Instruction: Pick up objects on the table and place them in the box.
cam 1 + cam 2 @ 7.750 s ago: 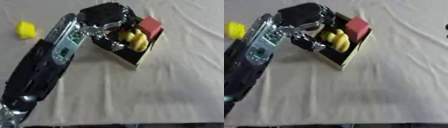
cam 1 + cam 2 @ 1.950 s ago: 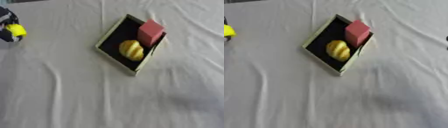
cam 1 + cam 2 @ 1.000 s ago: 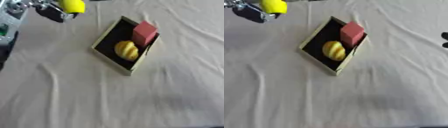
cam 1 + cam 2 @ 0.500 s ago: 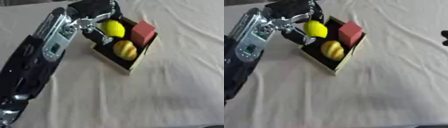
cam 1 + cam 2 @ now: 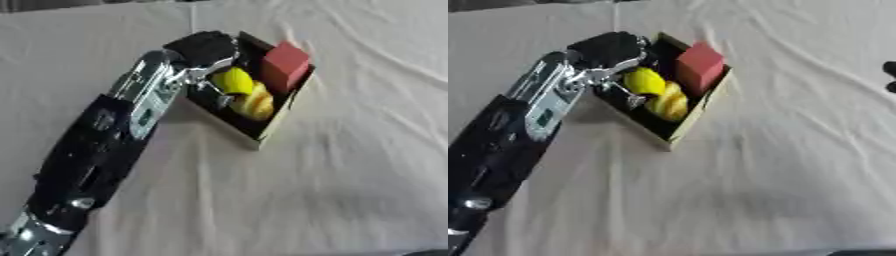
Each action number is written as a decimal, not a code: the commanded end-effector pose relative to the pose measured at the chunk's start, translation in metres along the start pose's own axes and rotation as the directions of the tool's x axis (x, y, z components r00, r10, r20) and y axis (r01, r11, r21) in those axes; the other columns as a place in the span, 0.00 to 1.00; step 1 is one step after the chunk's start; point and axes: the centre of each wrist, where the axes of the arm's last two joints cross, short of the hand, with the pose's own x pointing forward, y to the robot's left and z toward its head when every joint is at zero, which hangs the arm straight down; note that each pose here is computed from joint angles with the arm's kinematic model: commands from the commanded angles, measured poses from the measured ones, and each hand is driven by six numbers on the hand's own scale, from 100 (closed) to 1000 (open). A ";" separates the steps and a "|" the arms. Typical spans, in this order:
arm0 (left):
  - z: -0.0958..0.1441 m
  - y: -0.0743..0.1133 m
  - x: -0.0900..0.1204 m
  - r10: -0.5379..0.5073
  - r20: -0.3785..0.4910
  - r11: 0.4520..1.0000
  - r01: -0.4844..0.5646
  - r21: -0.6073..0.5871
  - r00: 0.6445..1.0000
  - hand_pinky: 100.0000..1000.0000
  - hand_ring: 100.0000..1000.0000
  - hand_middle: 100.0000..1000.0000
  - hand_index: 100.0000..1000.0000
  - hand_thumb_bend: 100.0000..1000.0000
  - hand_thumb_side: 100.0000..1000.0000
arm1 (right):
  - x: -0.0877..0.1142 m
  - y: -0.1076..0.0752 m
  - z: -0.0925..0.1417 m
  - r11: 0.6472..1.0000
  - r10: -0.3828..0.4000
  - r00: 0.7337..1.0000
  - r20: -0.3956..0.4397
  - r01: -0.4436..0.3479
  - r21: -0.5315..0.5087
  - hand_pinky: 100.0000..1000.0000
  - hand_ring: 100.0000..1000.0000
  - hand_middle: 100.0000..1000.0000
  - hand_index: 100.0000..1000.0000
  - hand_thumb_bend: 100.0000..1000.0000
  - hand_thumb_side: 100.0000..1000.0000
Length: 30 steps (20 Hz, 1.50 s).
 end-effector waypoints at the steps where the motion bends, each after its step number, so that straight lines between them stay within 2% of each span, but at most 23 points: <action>1: -0.002 0.001 -0.001 -0.013 -0.014 1.000 0.013 0.017 1.000 0.72 0.70 0.62 0.81 0.13 0.00 | 0.005 0.000 -0.006 1.000 0.002 1.000 0.018 -0.002 0.009 1.00 0.84 0.59 0.75 0.00 0.41; 2: -0.001 0.002 -0.001 -0.017 -0.009 1.000 0.017 0.014 1.000 0.80 0.77 0.70 0.87 0.19 0.00 | 0.005 0.000 -0.006 1.000 0.001 1.000 0.016 -0.001 0.008 1.00 0.84 0.59 0.75 0.00 0.41; 3: -0.001 0.004 0.000 -0.024 -0.001 1.000 0.024 0.015 1.000 0.84 0.82 0.75 0.91 0.21 0.00 | 0.004 0.000 -0.006 1.000 0.001 1.000 0.014 -0.001 0.008 1.00 0.84 0.59 0.75 0.00 0.41; 4: 0.001 0.007 0.001 -0.033 0.004 0.999 0.033 0.018 0.999 0.86 0.83 0.77 0.92 0.22 0.00 | 0.004 0.000 -0.006 1.000 0.001 1.000 0.013 -0.001 0.007 1.00 0.84 0.59 0.75 0.00 0.41; 5: 0.003 0.011 0.002 -0.046 0.006 0.999 0.046 0.028 0.999 0.91 0.87 0.81 0.95 0.28 0.05 | 0.004 0.000 -0.006 1.000 0.001 1.000 0.012 -0.001 0.007 1.00 0.84 0.59 0.75 0.00 0.41; 6: 0.005 0.015 0.002 -0.059 0.006 0.998 0.059 0.039 0.998 0.92 0.87 0.81 0.95 0.29 0.07 | 0.004 0.000 -0.006 1.000 0.002 1.000 0.010 -0.002 0.006 1.00 0.84 0.59 0.75 0.00 0.41; 7: 0.008 0.020 0.003 -0.073 0.005 0.996 0.073 0.052 0.997 0.96 0.90 0.83 0.97 0.36 0.24 | 0.004 0.000 -0.006 1.000 0.003 1.000 0.009 -0.003 0.006 1.00 0.84 0.59 0.75 0.00 0.41; 8: 0.011 0.024 0.004 -0.084 0.005 0.994 0.084 0.065 0.996 0.96 0.91 0.83 0.97 0.36 0.25 | 0.004 0.000 -0.005 1.000 0.003 1.000 0.007 -0.003 0.006 1.00 0.84 0.59 0.75 0.00 0.41; 9: 0.013 0.028 0.005 -0.092 0.007 0.993 0.091 0.074 0.996 0.96 0.92 0.84 0.98 0.43 0.38 | 0.004 0.000 -0.005 1.000 0.004 1.000 0.006 -0.004 0.006 1.00 0.84 0.59 0.75 0.00 0.41; 11: 0.018 0.037 0.007 -0.107 0.019 0.990 0.105 0.091 0.994 0.97 0.93 0.84 0.98 0.51 0.43 | 0.004 0.001 -0.004 1.000 0.003 1.000 0.001 -0.003 0.008 1.00 0.84 0.58 0.75 0.00 0.41; 16: 0.027 0.052 0.008 -0.114 0.017 0.987 0.111 0.120 0.993 0.99 0.97 0.85 0.98 0.56 0.47 | 0.004 0.001 -0.003 1.000 -0.001 1.000 -0.006 0.001 0.011 1.00 0.84 0.58 0.75 0.00 0.41; 20: 0.030 0.056 0.009 -0.102 0.014 0.985 0.099 0.140 0.995 0.97 0.96 0.85 0.98 0.50 0.46 | 0.004 0.001 -0.003 1.000 -0.003 1.000 -0.007 0.003 0.010 1.00 0.84 0.58 0.75 0.00 0.41; 22: 0.033 0.059 0.009 -0.085 0.014 0.983 0.082 0.165 0.996 0.95 0.94 0.83 0.97 0.39 0.39 | 0.004 0.001 -0.003 1.000 -0.004 1.000 -0.007 0.004 0.010 1.00 0.84 0.58 0.75 0.00 0.41; 23: 0.036 0.061 0.009 -0.073 0.013 0.980 0.070 0.184 0.997 0.94 0.93 0.83 0.96 0.28 0.33 | 0.004 0.001 -0.003 1.000 -0.005 1.000 -0.007 0.005 0.010 1.00 0.84 0.58 0.75 0.00 0.41; 25: 0.044 0.068 0.007 -0.028 0.017 0.967 0.023 0.252 0.999 0.89 0.89 0.80 0.95 0.00 0.17 | 0.004 0.001 -0.003 1.000 -0.004 1.000 -0.006 0.004 0.008 1.00 0.84 0.58 0.75 0.00 0.41; 26: 0.051 0.073 0.005 0.004 0.018 0.955 -0.009 0.295 1.000 0.88 0.88 0.79 0.94 0.00 0.16 | 0.005 0.000 -0.003 1.000 -0.004 1.000 -0.005 0.004 0.007 1.00 0.84 0.58 0.75 0.00 0.41; 28: 0.066 0.082 -0.003 0.073 0.029 0.919 -0.078 0.387 0.997 0.81 0.82 0.75 0.90 0.00 0.18 | 0.005 -0.001 -0.003 1.000 -0.003 1.000 -0.001 0.003 0.005 1.00 0.84 0.58 0.75 0.00 0.41; 30: 0.087 0.092 -0.012 0.153 0.064 0.858 -0.165 0.487 0.986 0.76 0.76 0.70 0.87 0.00 0.31 | 0.005 -0.002 -0.003 1.000 0.001 1.000 0.004 -0.001 0.001 1.00 0.84 0.59 0.75 0.00 0.41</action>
